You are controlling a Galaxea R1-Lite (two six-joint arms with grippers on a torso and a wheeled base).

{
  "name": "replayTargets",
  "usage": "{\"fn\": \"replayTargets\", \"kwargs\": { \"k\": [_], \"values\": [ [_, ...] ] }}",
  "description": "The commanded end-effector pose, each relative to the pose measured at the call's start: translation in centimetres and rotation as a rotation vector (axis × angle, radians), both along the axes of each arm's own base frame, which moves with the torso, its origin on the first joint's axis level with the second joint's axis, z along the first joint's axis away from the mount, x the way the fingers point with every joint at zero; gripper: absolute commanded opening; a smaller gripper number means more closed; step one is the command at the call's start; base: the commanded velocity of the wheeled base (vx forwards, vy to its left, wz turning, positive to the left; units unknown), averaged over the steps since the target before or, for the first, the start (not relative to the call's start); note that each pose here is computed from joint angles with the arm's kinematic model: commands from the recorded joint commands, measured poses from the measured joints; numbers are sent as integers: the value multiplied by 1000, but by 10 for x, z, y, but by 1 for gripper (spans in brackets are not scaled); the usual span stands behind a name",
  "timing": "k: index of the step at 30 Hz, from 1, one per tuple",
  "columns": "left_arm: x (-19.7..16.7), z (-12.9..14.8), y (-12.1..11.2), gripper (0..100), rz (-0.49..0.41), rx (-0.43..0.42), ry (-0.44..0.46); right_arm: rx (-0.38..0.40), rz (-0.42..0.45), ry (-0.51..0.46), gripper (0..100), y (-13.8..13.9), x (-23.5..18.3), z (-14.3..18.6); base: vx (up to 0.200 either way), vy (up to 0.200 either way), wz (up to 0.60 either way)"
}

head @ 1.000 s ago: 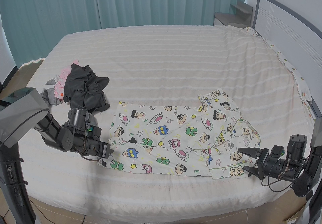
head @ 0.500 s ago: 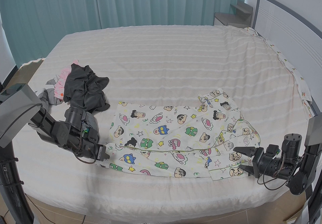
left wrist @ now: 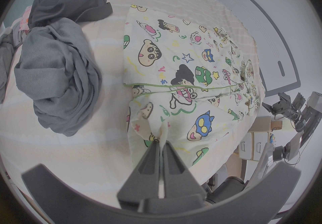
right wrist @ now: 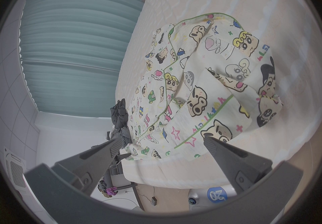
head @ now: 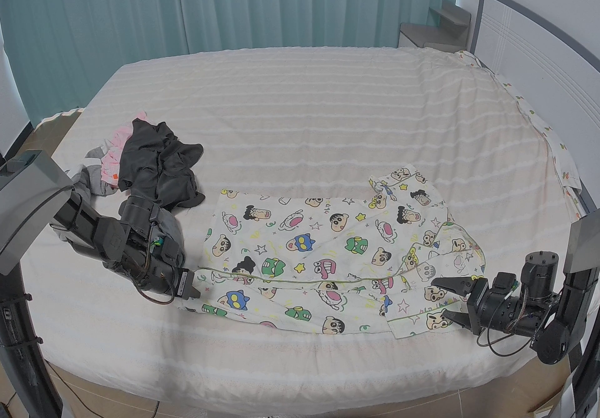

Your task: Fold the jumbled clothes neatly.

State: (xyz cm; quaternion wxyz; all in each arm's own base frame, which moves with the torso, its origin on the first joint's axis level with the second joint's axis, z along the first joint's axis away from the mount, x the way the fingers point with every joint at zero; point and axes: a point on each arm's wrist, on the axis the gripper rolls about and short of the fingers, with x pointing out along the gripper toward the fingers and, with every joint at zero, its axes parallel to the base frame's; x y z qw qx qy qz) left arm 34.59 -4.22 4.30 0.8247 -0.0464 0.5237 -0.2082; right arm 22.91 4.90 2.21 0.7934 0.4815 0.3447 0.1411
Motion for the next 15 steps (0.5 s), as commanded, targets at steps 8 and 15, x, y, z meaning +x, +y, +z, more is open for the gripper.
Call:
{"fn": "replayTargets", "kwargs": {
  "k": [8,15],
  "values": [
    [-1,-7,-1,100,-13,16,18,1,0,-11,100,0,0,1,0,0,0],
    [-1,-9,8,100,30,56,20,2,0,-13,100,0,-1,2,0,0,0]
  ]
}}
